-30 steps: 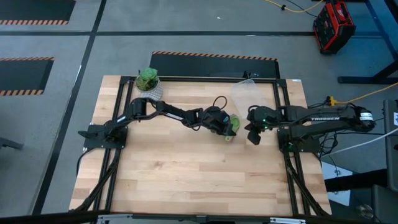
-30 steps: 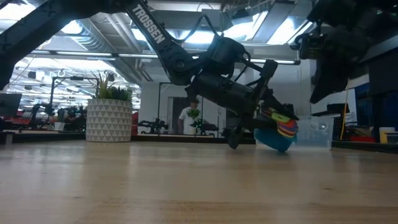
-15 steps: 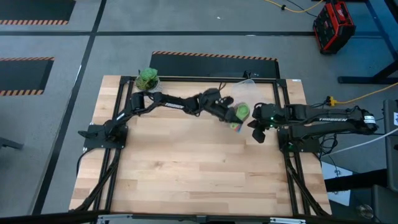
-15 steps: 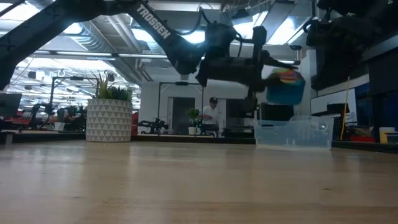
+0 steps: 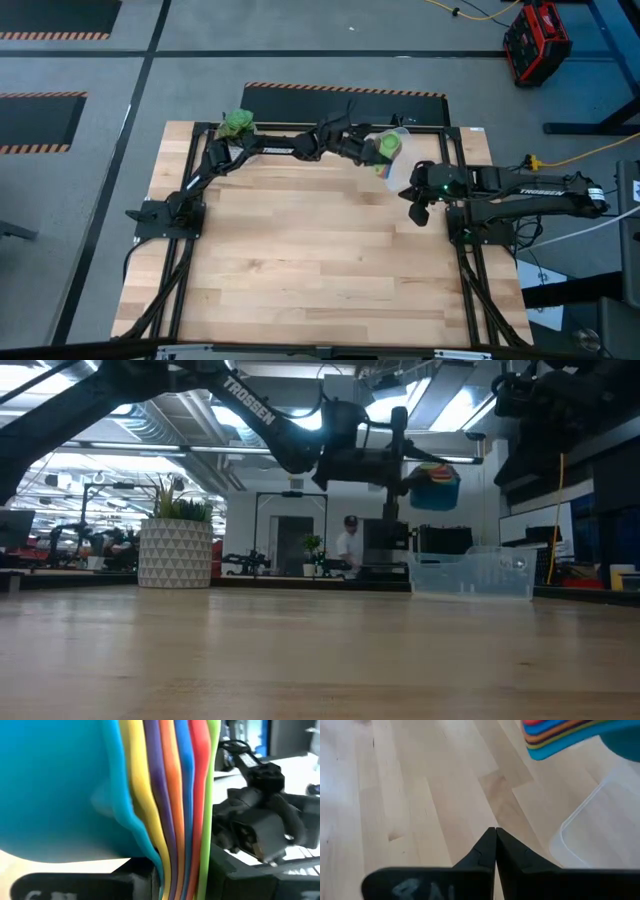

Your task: Nest measuring cups in basket

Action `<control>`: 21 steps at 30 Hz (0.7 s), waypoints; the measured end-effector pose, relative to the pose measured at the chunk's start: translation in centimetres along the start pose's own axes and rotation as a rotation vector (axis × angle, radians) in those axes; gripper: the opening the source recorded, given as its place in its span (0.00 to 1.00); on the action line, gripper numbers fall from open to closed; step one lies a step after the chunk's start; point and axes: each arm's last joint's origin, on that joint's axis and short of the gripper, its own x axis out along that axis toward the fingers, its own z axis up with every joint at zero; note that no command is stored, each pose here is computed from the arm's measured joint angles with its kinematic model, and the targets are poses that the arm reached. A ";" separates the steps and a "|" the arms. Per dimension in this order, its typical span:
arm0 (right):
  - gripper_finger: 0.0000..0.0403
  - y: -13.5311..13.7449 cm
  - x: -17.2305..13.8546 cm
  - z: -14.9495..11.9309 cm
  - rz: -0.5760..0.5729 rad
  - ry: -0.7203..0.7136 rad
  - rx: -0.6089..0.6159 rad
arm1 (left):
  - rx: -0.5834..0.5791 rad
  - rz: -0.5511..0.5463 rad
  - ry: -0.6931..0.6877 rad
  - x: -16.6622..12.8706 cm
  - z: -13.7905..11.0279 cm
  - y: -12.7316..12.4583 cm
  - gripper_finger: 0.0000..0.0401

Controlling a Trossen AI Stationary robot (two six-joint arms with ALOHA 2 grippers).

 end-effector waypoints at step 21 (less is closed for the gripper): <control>0.03 0.1 0.0 0.3 0.010 -0.035 0.003 | -0.099 0.090 -0.016 2.3 -2.8 4.7 0.21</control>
